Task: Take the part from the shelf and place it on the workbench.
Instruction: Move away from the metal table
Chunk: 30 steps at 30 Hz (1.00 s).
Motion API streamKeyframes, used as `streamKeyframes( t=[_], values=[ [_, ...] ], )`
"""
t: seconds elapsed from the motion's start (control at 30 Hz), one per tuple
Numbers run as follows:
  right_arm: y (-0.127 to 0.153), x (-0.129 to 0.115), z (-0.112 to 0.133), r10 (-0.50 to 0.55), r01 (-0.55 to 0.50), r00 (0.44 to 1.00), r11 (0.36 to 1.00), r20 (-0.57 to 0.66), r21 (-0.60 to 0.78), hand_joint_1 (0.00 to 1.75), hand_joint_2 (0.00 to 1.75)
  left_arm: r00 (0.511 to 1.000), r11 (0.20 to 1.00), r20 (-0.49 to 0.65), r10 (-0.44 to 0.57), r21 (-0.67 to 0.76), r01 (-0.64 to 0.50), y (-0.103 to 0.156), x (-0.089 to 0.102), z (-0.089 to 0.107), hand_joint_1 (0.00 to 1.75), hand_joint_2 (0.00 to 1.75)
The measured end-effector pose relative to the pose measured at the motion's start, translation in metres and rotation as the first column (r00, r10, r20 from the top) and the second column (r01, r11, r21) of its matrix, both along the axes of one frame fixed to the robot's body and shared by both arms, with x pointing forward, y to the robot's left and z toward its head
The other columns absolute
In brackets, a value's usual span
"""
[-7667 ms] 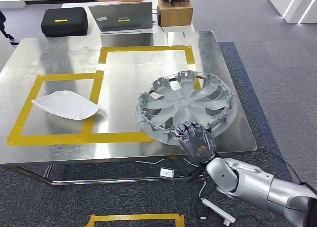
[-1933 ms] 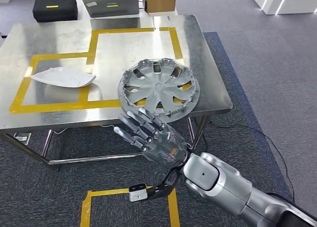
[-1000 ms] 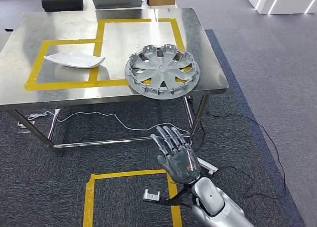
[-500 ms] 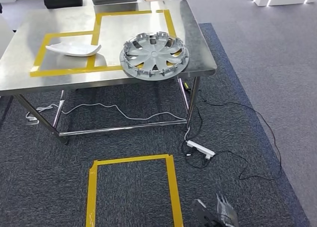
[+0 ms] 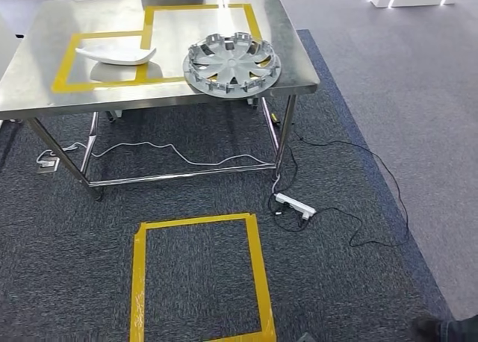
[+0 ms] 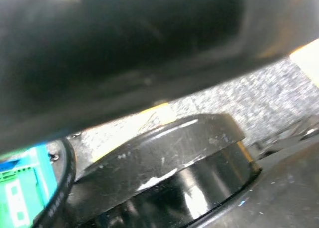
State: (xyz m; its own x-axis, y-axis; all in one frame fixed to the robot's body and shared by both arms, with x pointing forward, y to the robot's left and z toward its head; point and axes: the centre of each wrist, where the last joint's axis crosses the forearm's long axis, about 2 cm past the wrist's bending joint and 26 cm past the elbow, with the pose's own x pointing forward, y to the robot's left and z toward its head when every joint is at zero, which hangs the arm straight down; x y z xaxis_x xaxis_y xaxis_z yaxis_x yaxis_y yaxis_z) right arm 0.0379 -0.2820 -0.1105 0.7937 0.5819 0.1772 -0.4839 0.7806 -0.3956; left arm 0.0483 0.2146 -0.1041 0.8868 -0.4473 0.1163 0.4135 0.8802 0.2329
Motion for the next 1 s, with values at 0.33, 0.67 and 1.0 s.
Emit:
streamKeyframes(
  t=[0.33, 0.67, 1.0],
  values=[
    [0.0068, 0.0042, 0.0004, 0.033, -0.032, 0.999, 0.999, -0.024, 0.006, 0.00, 0.00, 1.000, 1.000, -0.004, 0.024, -0.003, -0.024, -0.0008, -0.0029, -0.0002, 0.00, 0.00],
    [0.0078, 0.0044, 0.0003, 0.036, -0.036, 0.999, 0.999, -0.029, 0.011, 0.00, 1.75, 1.000, 1.000, 0.001, 0.030, 0.000, -0.030, 0.0002, -0.0017, -0.0002, 0.00, 0.00],
    [0.0071, 0.0041, 0.0001, 0.044, -0.043, 0.998, 0.999, -0.048, 0.024, 0.00, 0.00, 0.999, 0.999, -0.002, 0.039, -0.007, -0.039, -0.0020, -0.0004, 0.0003, 0.00, 0.00]
  ],
)
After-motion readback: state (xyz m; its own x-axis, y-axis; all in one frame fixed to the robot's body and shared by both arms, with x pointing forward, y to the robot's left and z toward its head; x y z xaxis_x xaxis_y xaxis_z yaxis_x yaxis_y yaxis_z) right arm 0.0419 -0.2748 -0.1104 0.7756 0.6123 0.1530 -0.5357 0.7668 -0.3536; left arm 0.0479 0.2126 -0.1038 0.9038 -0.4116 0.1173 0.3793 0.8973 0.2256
